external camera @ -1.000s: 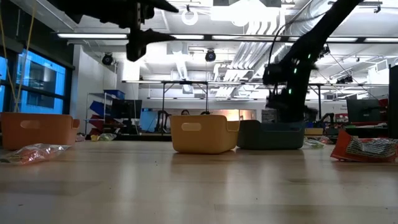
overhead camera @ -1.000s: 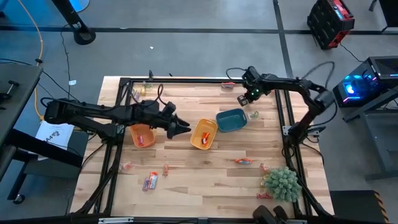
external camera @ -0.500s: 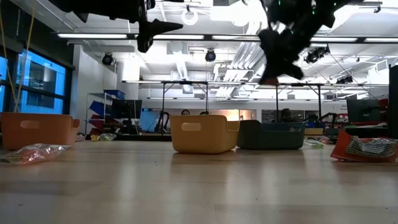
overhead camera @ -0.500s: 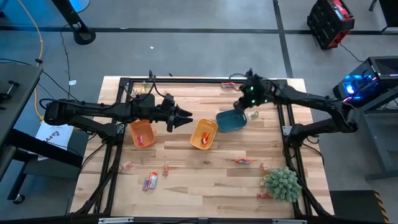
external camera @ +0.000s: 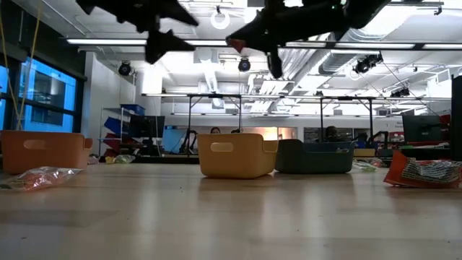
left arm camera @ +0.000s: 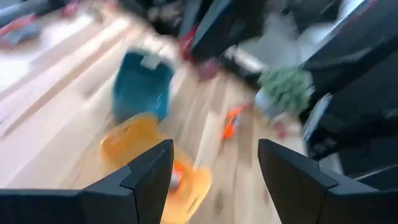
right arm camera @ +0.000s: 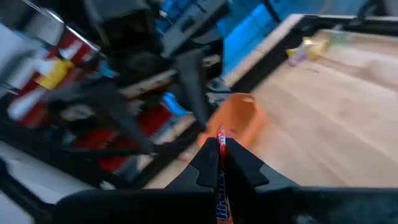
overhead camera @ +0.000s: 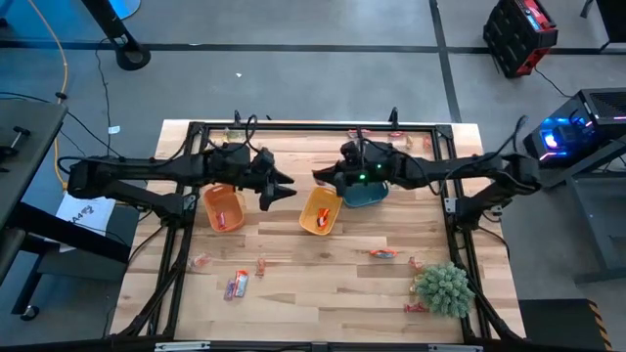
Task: Sort candy
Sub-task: Put the red candy into the orange bin
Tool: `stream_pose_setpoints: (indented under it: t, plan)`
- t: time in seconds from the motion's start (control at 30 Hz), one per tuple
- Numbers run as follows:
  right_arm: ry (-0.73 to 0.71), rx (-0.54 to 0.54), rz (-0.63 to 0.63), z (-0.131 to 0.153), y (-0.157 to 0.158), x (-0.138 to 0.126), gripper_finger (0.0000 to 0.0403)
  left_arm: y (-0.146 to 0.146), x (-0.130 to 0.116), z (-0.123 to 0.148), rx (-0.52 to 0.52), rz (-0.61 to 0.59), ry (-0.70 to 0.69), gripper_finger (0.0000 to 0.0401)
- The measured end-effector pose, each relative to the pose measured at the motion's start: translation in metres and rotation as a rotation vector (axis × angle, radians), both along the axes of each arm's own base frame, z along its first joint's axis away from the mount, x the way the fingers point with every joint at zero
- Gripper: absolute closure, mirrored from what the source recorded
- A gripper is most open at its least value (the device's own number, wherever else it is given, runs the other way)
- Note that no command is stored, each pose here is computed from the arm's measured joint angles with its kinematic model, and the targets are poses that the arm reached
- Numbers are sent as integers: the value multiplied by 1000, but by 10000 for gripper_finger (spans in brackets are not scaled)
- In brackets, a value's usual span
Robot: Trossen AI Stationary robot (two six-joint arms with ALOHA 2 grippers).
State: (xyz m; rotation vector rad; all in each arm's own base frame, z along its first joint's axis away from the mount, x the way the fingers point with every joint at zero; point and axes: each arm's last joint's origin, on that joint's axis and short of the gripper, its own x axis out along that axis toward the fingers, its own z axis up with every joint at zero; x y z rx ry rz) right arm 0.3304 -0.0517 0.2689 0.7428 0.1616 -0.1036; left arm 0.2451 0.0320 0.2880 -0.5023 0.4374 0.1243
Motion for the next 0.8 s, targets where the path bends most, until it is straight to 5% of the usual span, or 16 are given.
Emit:
stream_pose_setpoints:
  t: [0.2, 0.8]
  plan:
    - [-114, 15, 55, -5, 6, 16, 400, 0, -14, 5, 40, 63, 36, 175]
    - [-283, -192, 144, 61, 7, 37, 400, -1, 12, 33, 48, 19, -367, 175]
